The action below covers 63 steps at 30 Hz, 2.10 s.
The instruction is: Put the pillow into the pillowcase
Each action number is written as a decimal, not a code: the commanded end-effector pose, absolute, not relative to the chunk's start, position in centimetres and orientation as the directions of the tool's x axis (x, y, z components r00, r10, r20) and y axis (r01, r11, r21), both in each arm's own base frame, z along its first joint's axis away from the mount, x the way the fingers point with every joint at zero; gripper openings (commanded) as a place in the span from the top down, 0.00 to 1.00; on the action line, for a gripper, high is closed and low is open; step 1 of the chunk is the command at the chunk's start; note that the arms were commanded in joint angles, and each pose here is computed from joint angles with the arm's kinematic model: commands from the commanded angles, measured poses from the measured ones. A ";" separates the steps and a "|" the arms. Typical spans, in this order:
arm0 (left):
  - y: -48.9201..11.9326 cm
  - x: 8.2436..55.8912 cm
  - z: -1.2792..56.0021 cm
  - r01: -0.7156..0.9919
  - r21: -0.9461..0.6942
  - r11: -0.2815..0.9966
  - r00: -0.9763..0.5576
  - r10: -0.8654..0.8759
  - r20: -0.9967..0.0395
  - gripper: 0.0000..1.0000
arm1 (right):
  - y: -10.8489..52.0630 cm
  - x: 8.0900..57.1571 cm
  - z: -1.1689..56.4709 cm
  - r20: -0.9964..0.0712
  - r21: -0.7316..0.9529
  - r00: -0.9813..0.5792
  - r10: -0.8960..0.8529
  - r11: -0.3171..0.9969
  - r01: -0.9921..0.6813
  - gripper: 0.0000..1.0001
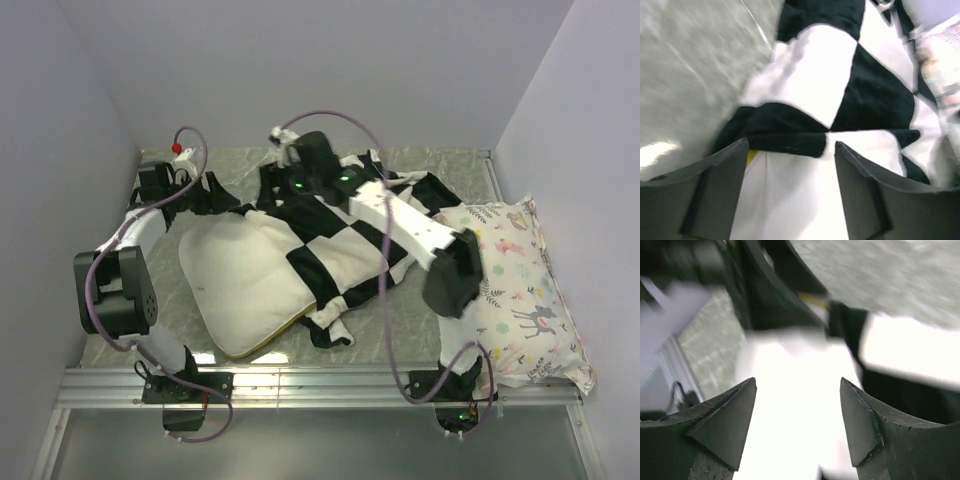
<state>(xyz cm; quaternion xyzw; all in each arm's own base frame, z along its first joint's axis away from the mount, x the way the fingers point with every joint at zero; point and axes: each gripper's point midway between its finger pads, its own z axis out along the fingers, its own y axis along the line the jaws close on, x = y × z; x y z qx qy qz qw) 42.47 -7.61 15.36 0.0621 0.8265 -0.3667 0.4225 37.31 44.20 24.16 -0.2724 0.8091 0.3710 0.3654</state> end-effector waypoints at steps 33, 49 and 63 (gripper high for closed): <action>-23.8 22.0 4.2 0.826 0.060 0.561 -0.465 0.738 -0.490 0.01 | 23.9 46.6 15.2 -0.656 0.311 -0.748 -0.100 0.867 -0.390 0.30; -26.8 25.8 10.6 0.753 -0.414 0.511 -0.651 0.491 -0.579 0.99 | 17.1 29.8 11.8 -0.604 0.319 -0.769 -0.210 0.820 -0.474 0.05; -27.6 28.7 17.4 0.693 -0.593 0.410 -0.717 0.310 -0.624 1.00 | 21.0 28.2 5.0 -0.443 0.277 -0.800 -0.405 0.787 -0.552 0.31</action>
